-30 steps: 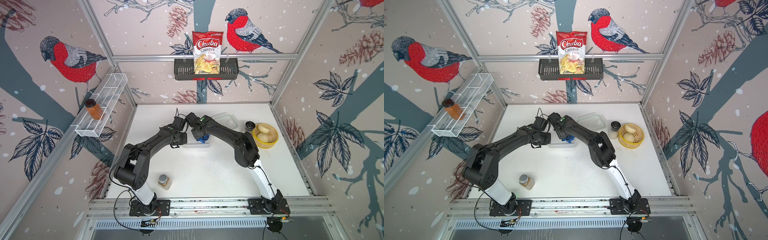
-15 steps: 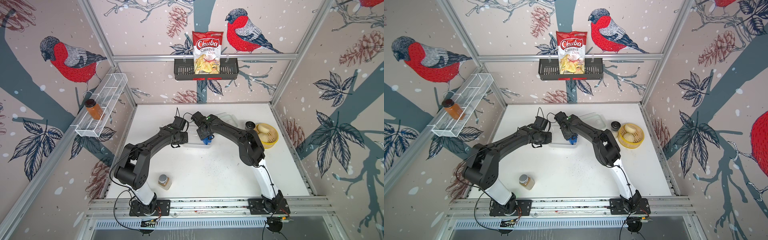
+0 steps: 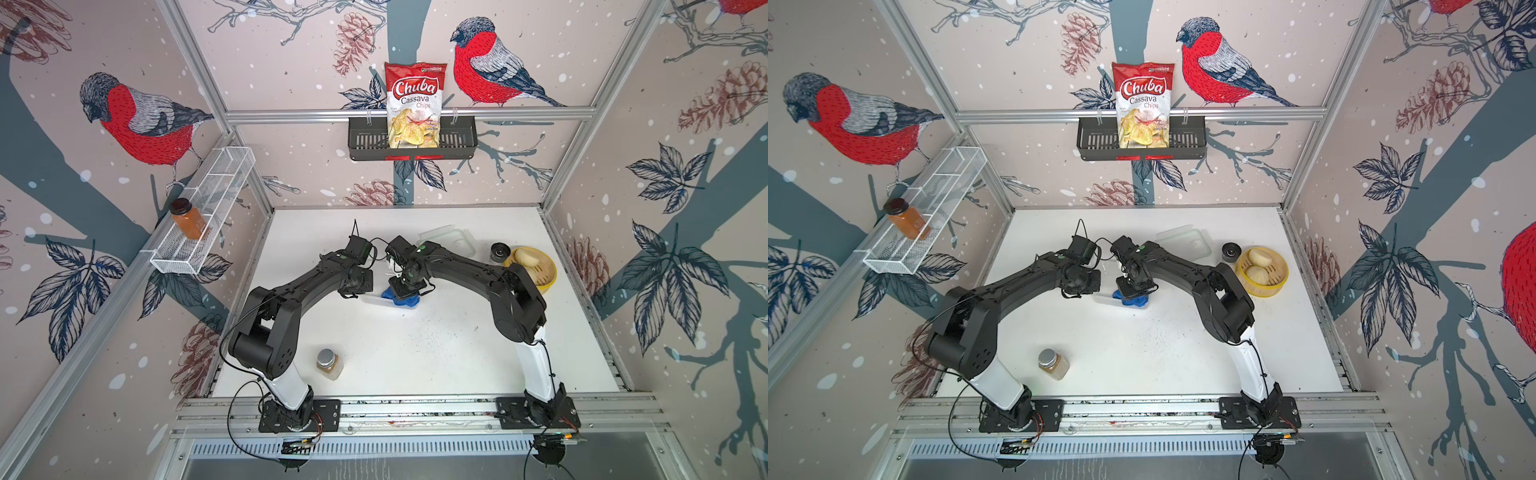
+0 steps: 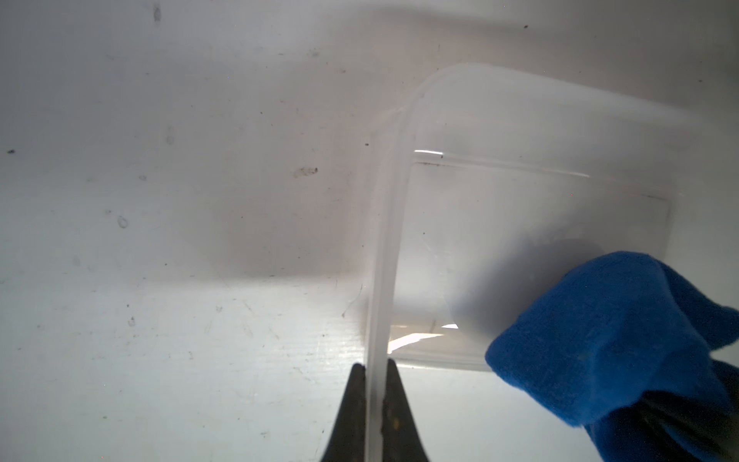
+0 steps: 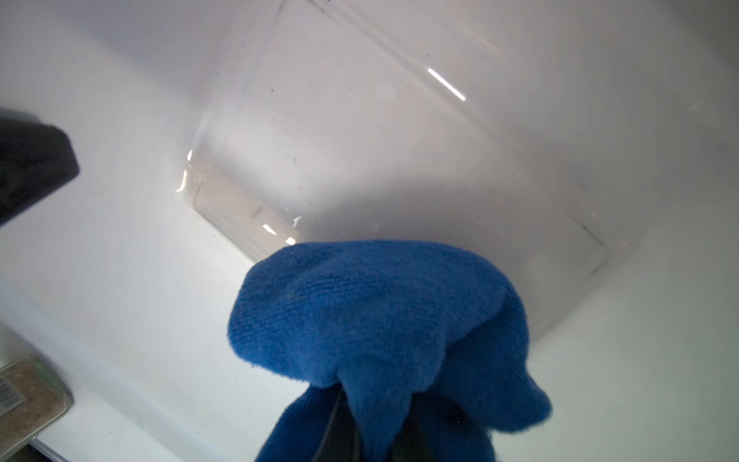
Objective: Wipe the insides of the lunch boxes
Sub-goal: Wipe the dirt inside the lunch box.
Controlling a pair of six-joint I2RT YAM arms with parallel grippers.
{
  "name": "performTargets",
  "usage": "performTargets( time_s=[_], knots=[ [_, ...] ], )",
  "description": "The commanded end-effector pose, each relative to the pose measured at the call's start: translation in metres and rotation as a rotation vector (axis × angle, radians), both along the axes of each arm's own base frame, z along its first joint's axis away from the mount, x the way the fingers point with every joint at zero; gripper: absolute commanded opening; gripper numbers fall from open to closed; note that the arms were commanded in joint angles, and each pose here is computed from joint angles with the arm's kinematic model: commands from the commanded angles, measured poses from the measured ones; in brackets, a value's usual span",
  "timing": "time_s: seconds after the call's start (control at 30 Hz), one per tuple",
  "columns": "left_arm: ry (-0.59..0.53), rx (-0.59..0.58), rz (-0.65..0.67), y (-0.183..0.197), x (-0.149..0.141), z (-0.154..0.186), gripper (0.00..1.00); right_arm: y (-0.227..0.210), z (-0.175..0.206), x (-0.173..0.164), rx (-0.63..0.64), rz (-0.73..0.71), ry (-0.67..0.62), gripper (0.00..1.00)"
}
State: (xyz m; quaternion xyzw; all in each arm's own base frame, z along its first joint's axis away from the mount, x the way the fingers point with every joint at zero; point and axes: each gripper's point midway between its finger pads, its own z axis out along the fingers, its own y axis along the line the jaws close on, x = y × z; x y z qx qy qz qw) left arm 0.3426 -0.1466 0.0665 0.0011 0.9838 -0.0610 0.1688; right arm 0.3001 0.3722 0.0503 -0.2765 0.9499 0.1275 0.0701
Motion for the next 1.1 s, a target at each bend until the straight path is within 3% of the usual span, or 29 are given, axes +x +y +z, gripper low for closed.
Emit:
performTargets(
  time_s=[0.0,0.23,0.47,0.57,0.83,0.97,1.07],
  knots=[
    [-0.062,-0.029,0.031,-0.003,0.012,0.008,0.0,-0.022,-0.004,0.026,-0.064,-0.07,-0.027,0.0],
    [-0.054,-0.031,0.03,-0.003,0.01,0.005,0.0,-0.067,0.024,0.119,-0.348,-0.212,-0.395,0.0],
    [-0.042,-0.029,0.021,-0.005,0.008,0.002,0.0,-0.05,0.053,0.144,-0.403,-0.21,-0.62,0.0],
    [-0.045,-0.03,0.024,-0.006,0.009,0.002,0.0,-0.04,0.036,0.132,-0.359,-0.164,-0.526,0.0],
    [-0.056,-0.035,0.028,-0.007,0.014,0.005,0.0,-0.001,-0.009,0.042,-0.048,-0.068,-0.144,0.0],
    [-0.055,-0.045,0.024,-0.01,0.014,0.005,0.0,-0.001,-0.016,0.021,-0.021,-0.061,-0.084,0.0],
    [-0.046,-0.052,0.015,-0.012,0.013,0.002,0.0,-0.004,-0.015,0.034,-0.03,-0.094,-0.114,0.0]
  ],
)
